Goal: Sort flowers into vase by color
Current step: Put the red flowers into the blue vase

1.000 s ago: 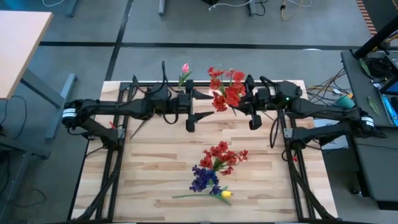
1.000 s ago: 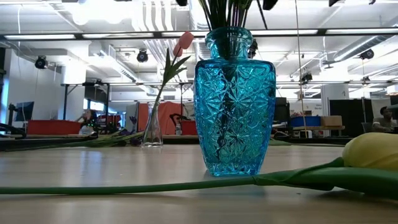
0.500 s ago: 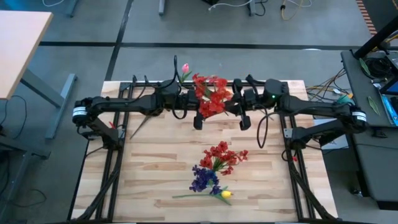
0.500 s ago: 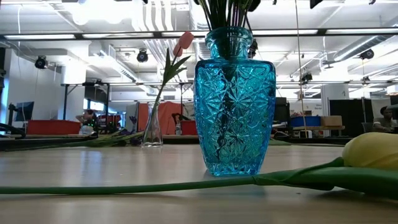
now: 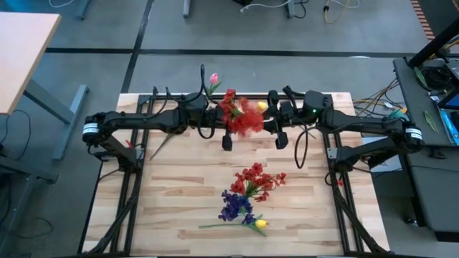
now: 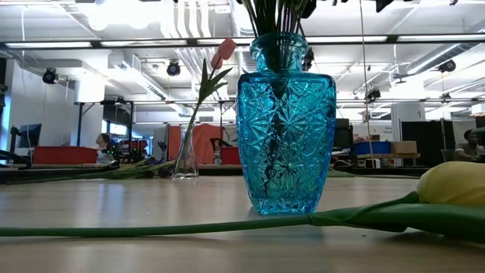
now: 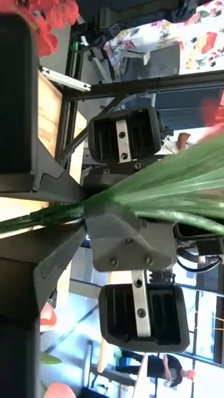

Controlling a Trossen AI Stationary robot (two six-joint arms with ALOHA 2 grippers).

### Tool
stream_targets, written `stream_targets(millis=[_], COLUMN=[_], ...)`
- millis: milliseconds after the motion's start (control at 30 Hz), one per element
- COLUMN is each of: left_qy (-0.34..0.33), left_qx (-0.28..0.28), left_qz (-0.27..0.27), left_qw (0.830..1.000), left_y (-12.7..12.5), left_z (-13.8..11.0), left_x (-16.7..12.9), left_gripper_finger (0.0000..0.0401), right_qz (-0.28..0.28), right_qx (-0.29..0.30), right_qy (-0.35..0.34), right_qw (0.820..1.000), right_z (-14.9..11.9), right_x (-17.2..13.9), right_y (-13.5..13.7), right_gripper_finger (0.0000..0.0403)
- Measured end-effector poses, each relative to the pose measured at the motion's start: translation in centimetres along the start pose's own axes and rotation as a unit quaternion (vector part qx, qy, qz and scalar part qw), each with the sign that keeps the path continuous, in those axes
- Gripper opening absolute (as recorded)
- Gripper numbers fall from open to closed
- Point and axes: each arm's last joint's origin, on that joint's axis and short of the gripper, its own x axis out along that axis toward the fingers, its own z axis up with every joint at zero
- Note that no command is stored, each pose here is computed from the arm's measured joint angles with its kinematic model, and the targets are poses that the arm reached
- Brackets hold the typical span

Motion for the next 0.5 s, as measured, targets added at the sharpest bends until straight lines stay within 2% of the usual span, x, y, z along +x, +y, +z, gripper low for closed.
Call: stream_targets(millis=[267,500], left_qy=[0.010,0.049], left_qx=[-0.007,-0.028], left_qz=[0.002,-0.002], left_qw=[1.000,0.998], left_y=[0.0,-0.2], left_z=[0.5,2.0], left_x=[-0.6,-2.8], left_gripper_finger=[0.0026,0.0016], right_qz=[-0.034,-0.055], right_qx=[0.016,0.041], right_qy=[0.000,-0.009], right_qw=[0.999,0.998], right_z=[0.2,1.2], right_x=[-0.2,-1.3], right_y=[-0.1,0.2], right_gripper_finger=[0.0123,0.0183])
